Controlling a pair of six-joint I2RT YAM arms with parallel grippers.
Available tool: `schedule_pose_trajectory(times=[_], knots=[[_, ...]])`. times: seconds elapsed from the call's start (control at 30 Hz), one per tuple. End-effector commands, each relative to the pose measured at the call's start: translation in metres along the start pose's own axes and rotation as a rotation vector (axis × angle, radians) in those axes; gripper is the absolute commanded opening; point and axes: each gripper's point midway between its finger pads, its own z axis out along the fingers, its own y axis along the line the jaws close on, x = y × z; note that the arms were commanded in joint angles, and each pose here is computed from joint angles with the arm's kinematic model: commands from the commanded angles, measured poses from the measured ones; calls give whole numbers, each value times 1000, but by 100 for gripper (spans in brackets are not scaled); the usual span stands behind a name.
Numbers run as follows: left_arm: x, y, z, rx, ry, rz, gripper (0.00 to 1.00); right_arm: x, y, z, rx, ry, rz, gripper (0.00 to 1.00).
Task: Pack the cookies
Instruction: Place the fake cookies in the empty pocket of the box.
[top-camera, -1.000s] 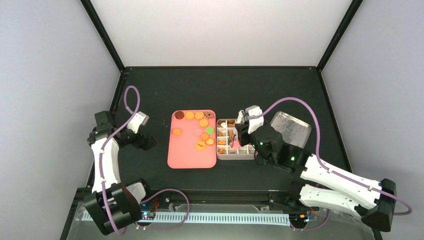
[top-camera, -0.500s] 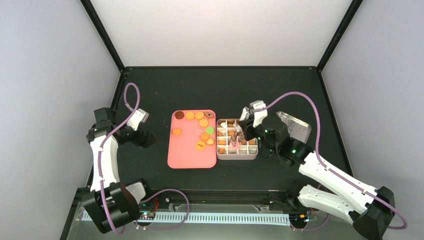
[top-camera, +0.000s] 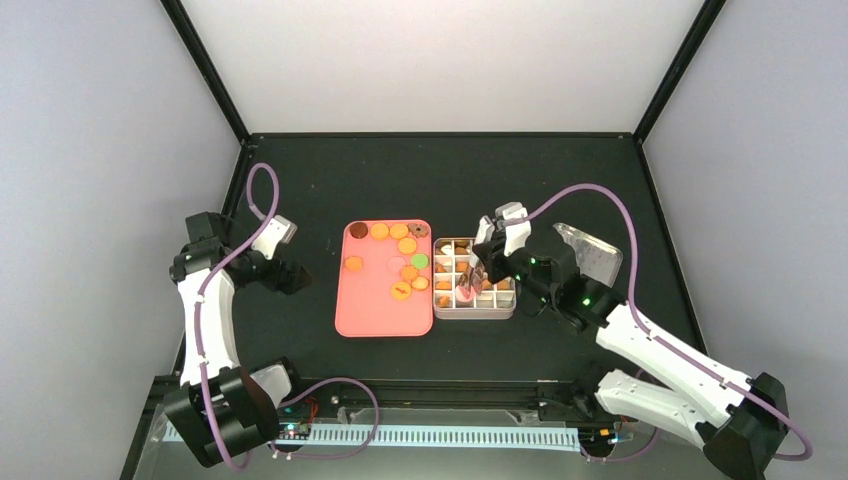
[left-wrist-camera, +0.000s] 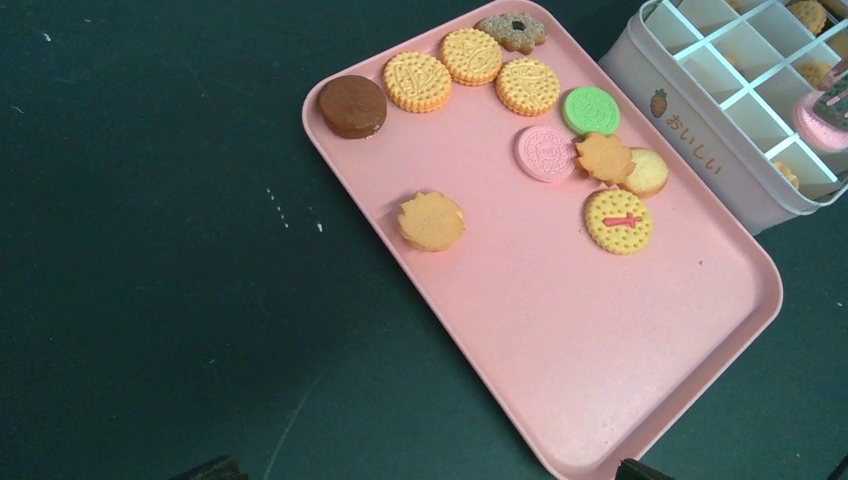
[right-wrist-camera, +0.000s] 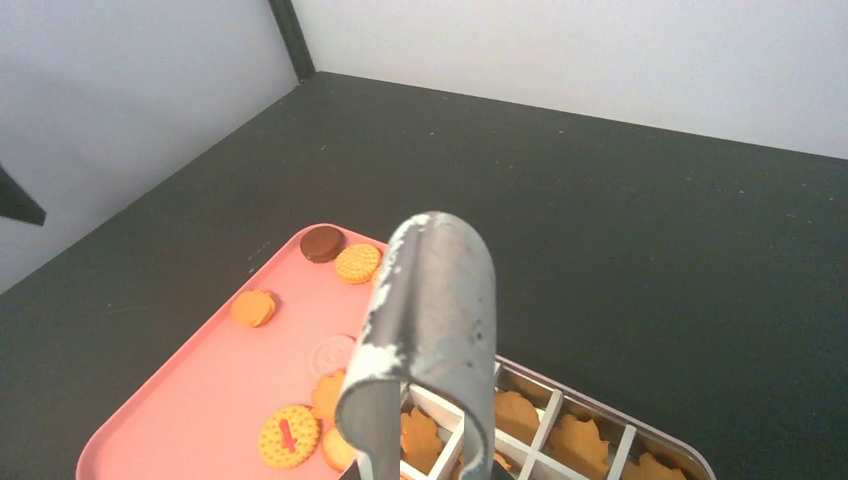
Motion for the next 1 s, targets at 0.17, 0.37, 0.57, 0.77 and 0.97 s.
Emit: schedule_pose_trajectory(times=[0.17,0.37,0.57,0.77,0.97], knots=[[-12,-5,-11,-6,-15,45,99,-10,11,-23,-79,-34,7,21],[-14,-5,-12,-9,-20,45,99,-4,12,-27,-81,-15,-3,19],[-17,-3,-13,-10,-23,38,99,-22,12,-33,-65,-46,-34,19],[-21,1,-13,-9,-24,31,99,-35,14,-27,-63,-67,-46,21],[-23,4,-11,-3,-22,23,99,-48,29,-17,-123,-85,-24,21]])
